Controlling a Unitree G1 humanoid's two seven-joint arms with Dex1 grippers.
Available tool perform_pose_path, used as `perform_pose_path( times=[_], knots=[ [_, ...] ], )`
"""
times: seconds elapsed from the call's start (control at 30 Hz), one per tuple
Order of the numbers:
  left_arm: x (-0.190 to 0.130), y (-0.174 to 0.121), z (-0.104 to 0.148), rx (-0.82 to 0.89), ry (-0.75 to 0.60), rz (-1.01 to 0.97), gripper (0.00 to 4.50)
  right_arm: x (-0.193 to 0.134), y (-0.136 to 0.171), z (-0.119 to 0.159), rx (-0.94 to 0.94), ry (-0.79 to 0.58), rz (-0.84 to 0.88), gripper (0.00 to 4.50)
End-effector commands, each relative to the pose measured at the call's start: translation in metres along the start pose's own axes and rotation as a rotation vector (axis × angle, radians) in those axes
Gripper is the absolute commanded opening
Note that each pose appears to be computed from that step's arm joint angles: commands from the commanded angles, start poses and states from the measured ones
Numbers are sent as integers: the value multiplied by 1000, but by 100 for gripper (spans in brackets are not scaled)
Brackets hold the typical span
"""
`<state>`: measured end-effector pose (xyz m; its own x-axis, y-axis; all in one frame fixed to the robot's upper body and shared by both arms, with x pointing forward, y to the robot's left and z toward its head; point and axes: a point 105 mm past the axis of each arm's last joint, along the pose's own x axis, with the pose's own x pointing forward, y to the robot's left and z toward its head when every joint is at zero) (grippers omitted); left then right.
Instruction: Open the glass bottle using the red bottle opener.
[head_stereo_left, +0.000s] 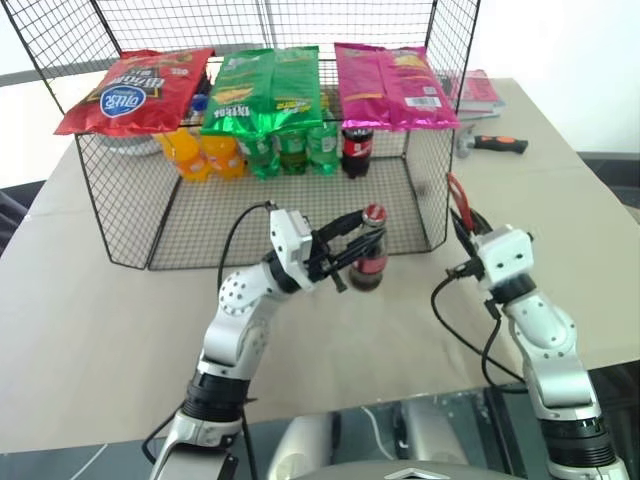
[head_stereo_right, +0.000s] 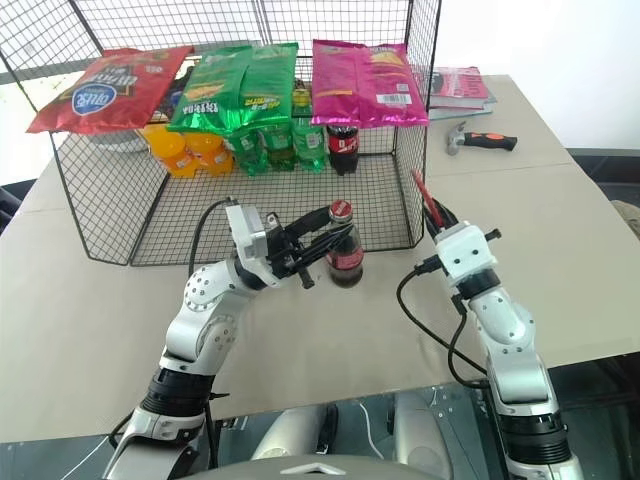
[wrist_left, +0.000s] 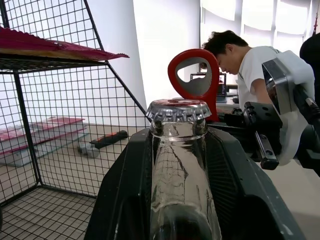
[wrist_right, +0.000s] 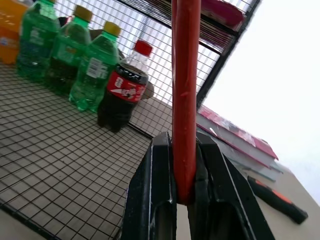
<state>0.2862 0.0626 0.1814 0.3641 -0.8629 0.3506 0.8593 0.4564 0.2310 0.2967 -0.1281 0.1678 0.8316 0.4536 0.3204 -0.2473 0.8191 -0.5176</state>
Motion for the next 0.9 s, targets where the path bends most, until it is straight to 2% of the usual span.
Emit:
perform_pose_path(
  times=[0.03,0.23,0.7,0.9],
  knots=[
    [0,0,2,16,0,3,118,7,16,25,-126,-114,106,0],
    [-1,1,2,15,4,12,118,17,23,30,-230,-140,154,0],
    [-3,3,1,-6,7,23,118,30,56,35,-188,-190,256,0],
    [-1,3,0,-27,3,31,118,32,66,24,-200,-178,266,0]
  ],
)
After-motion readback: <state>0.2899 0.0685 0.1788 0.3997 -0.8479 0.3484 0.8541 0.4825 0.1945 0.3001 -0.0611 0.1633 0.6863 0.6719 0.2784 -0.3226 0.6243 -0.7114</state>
